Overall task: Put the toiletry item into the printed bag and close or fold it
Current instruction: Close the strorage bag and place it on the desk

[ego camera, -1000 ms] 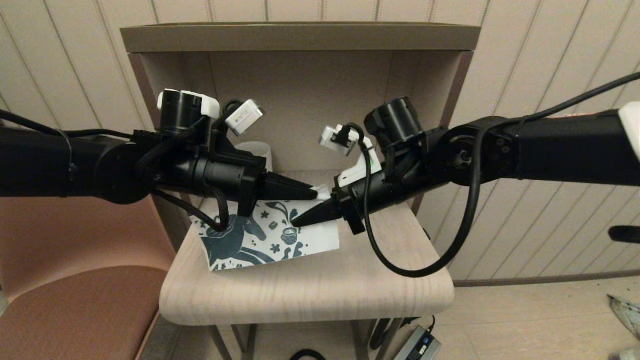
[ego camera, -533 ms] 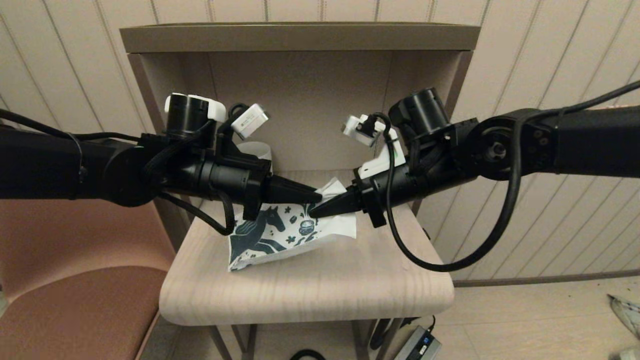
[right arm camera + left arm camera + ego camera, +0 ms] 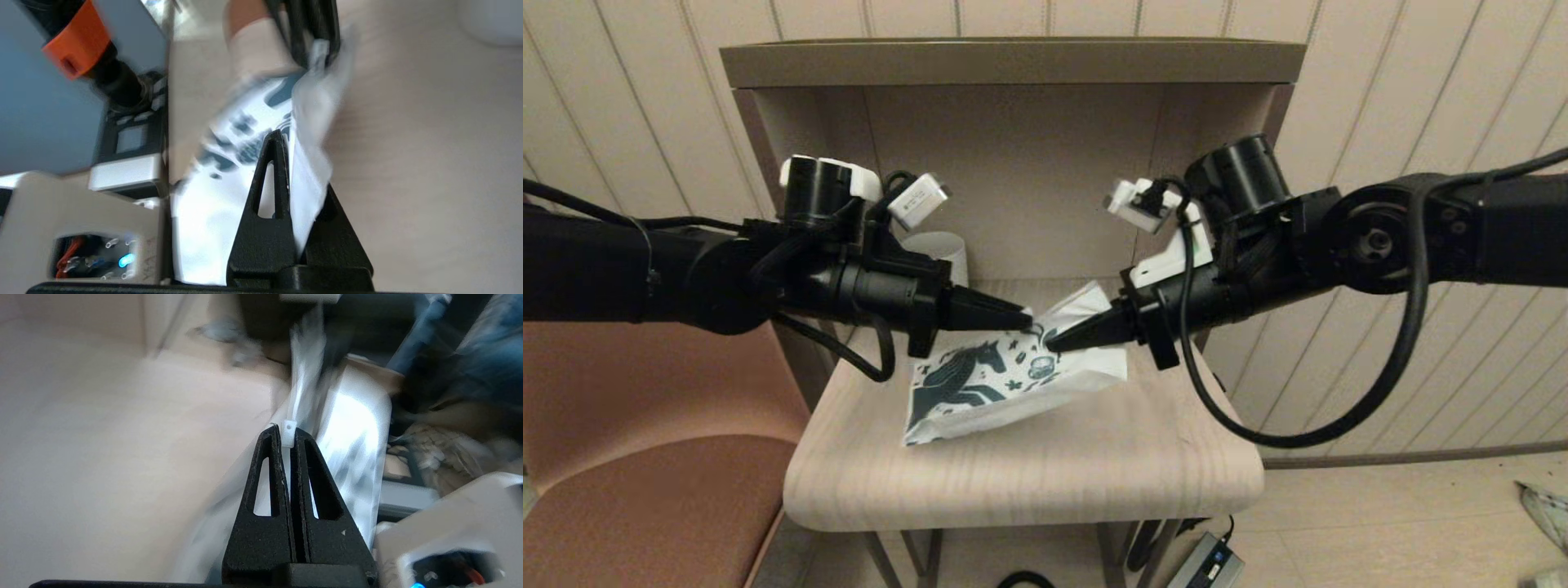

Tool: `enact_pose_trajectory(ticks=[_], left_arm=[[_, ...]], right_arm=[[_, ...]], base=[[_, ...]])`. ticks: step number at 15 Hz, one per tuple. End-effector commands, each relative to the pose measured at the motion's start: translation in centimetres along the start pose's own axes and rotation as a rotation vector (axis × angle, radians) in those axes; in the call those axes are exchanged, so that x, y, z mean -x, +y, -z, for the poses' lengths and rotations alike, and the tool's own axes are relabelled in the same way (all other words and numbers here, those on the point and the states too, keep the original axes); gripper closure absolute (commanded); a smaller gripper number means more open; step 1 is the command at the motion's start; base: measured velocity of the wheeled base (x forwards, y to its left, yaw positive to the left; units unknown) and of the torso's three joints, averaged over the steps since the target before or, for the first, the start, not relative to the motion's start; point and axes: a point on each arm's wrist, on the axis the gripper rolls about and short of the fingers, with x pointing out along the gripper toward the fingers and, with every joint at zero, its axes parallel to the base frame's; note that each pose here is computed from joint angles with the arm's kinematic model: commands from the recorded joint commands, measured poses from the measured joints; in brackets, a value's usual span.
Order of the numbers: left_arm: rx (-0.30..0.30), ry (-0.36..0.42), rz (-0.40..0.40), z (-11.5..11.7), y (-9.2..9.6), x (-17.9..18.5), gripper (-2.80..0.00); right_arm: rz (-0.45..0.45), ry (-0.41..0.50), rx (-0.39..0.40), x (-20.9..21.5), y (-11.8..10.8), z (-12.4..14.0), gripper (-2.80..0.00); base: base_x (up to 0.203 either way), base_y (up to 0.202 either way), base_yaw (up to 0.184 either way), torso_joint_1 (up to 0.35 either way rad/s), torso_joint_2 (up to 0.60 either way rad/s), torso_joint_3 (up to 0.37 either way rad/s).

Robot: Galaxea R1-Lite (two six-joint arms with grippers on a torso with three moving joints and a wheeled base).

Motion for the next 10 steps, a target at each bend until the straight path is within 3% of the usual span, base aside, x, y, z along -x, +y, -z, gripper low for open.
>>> enact_pose_trajectory(ticks=[1, 10], left_arm=[[-0.003, 0.000, 0.019, 0.1, 0.0, -0.4, 0.00], [-0.012, -0.005, 0.016, -0.2, 0.0, -0.3, 0.00]], right_arm=[[-0.019, 0.000, 0.008, -0.3, 0.5, 0.1, 0.00], [-0.055, 0.025, 0.003, -2.5, 0.4, 1.2, 0.00]], base=[[0.000, 0.000, 0.000, 0.000, 0.00, 0.000], [0.000, 0.000, 0.000, 0.000, 0.00, 0.000]])
